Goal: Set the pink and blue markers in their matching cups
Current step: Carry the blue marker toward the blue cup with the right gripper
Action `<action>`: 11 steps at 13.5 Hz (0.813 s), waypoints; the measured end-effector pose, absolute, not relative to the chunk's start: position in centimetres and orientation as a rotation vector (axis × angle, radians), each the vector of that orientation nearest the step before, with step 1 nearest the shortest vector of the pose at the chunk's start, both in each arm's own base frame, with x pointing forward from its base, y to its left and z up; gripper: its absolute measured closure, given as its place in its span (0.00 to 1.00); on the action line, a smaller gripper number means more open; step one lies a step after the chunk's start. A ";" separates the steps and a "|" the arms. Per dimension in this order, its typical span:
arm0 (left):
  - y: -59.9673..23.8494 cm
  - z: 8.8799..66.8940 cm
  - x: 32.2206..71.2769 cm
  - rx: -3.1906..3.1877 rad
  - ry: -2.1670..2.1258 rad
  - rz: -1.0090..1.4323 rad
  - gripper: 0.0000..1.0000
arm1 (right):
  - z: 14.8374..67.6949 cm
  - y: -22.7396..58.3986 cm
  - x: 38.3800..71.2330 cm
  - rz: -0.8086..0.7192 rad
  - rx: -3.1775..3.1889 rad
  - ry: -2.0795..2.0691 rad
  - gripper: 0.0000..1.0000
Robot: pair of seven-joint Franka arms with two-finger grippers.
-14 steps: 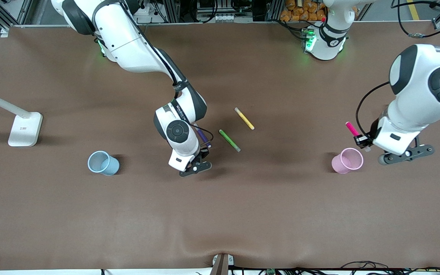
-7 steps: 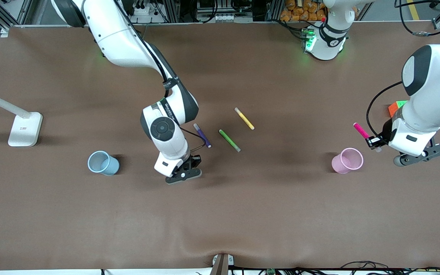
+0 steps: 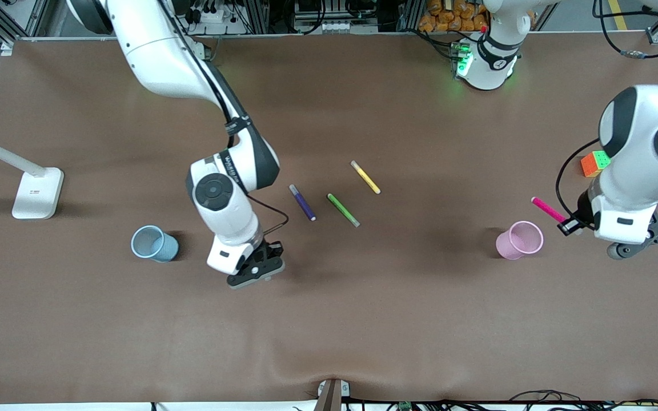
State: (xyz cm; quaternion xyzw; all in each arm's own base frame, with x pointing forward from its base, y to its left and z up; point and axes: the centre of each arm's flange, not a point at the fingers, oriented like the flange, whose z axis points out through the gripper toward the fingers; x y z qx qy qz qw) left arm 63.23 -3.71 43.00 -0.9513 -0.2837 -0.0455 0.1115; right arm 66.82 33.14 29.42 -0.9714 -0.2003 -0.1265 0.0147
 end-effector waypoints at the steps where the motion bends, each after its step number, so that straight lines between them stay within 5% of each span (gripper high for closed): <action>1: -4.1 41.7 63.4 -2.755 -0.877 -0.142 0.83 | 30.2 32.5 67.2 -0.412 -3.018 -0.631 0.83; 11: -6.6 34.3 64.6 -2.489 -0.956 -0.313 0.83 | 40.7 23.5 70.6 -0.675 -2.964 -0.704 0.83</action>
